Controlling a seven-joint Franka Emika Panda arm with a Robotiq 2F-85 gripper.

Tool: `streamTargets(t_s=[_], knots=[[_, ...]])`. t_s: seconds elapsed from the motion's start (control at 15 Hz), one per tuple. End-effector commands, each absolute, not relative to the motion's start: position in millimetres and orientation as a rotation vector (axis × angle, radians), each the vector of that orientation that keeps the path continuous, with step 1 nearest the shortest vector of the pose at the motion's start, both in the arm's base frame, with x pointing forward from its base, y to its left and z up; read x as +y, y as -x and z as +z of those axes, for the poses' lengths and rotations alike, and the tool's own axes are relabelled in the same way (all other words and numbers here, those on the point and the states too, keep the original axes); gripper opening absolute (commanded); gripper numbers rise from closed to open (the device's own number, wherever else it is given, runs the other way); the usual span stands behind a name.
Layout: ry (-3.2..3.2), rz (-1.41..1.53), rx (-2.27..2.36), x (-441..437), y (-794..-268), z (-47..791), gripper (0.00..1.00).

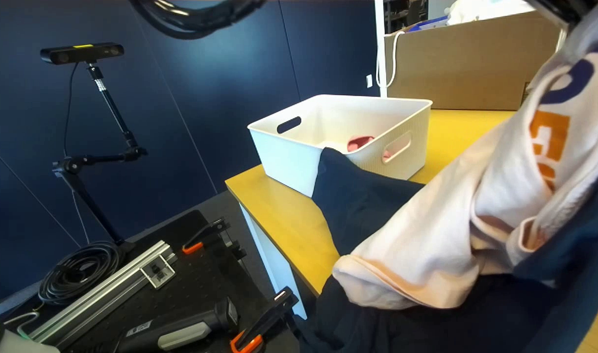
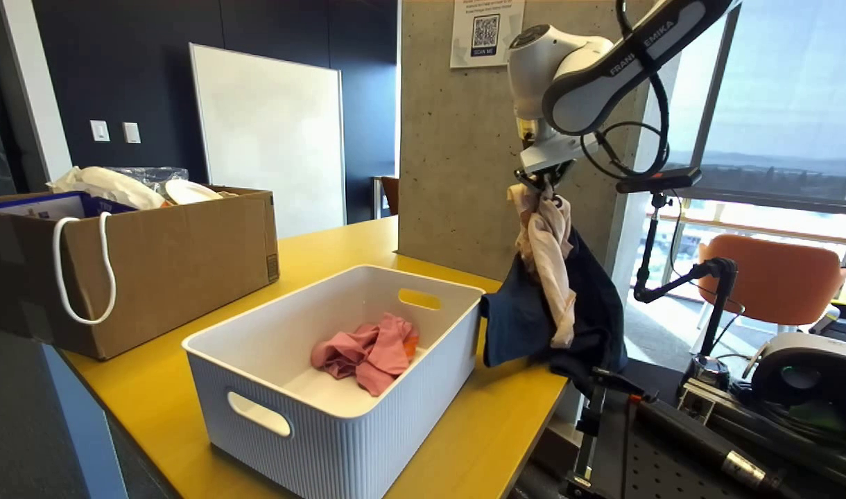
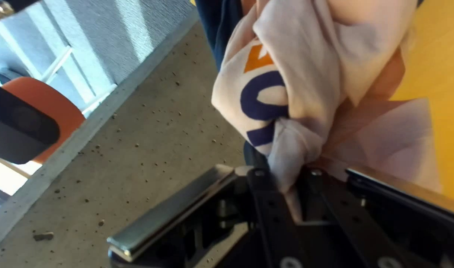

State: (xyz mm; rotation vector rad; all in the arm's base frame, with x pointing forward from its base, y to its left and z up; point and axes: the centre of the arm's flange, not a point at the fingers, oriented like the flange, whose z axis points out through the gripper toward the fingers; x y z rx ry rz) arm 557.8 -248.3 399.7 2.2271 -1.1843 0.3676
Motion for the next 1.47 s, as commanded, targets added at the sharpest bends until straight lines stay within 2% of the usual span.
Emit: streamTargets(t_s=[0.0, 0.33, 0.73, 0.87, 1.07, 1.4], knots=[[-2.202, 0.592, -1.301, -252.5, -610.8, 431.0, 0.04], [-2.251, 0.84, -1.345, -213.7, -698.0, 449.5, 0.04], [-2.322, 0.915, -1.284, -157.6, -790.8, 414.2, 0.04], [-2.348, 0.921, -1.264, -140.3, -807.9, 397.5, 0.41], [-2.368, 0.939, -1.249, -131.8, -809.3, 383.6, 0.61], [-2.42, 0.931, -1.198, -131.0, -780.2, 406.0, 0.97]])
